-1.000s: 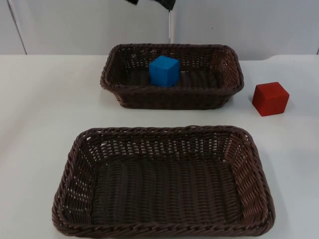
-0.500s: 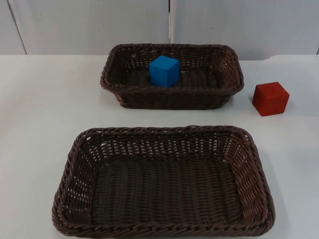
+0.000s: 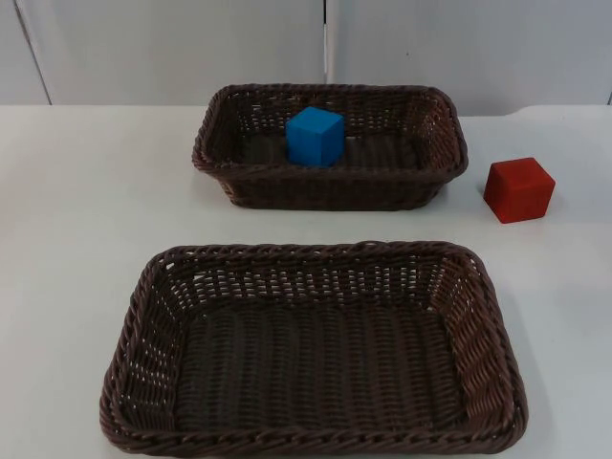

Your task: Pick up one cube with the left hand and place it into the upper basket. Pick up one cube with the right hand and place it into the lower basket.

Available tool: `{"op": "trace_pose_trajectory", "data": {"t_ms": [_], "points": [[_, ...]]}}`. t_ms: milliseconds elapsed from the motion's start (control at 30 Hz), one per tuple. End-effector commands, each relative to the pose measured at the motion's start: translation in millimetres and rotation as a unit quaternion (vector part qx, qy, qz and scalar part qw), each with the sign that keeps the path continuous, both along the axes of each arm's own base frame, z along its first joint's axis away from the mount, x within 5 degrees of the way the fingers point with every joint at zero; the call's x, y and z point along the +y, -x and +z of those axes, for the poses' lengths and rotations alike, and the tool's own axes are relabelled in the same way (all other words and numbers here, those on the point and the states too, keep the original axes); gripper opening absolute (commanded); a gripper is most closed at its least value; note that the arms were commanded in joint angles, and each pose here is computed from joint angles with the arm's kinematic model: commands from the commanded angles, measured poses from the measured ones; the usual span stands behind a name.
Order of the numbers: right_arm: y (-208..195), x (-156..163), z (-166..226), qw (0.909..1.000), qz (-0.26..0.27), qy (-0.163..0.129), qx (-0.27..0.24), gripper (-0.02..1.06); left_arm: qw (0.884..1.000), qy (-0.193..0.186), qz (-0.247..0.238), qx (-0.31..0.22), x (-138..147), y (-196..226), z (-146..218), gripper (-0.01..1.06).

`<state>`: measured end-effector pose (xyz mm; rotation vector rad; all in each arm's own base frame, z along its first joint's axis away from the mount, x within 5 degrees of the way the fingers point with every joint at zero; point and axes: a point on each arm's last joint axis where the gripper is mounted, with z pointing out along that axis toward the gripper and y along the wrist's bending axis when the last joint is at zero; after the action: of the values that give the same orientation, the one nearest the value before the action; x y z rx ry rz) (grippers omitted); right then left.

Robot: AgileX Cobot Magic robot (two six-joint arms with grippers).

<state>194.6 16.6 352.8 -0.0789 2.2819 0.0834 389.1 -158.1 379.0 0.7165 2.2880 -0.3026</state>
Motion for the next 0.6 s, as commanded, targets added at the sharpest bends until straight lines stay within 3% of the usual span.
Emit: {"op": "trace_pose_trajectory", "data": {"t_ms": [0, 233, 567], "points": [[0, 0, -1, 1.0, 0.003, 0.007, -0.003, 1.05, 1.0, 0.005, 0.005, -0.004, 2, 10, 1, 0.74], [1, 1, -1, 0.9999, -0.002, -0.013, -0.002, 1.05, 0.998, 0.023, 0.028, -0.052, 22, 55, 0, 0.74], [1, 2, -1, 0.9998, -0.001, -0.019, 0.002, 1.05, 0.996, 0.034, 0.041, -0.078, 52, 134, -9, 0.74]]}}
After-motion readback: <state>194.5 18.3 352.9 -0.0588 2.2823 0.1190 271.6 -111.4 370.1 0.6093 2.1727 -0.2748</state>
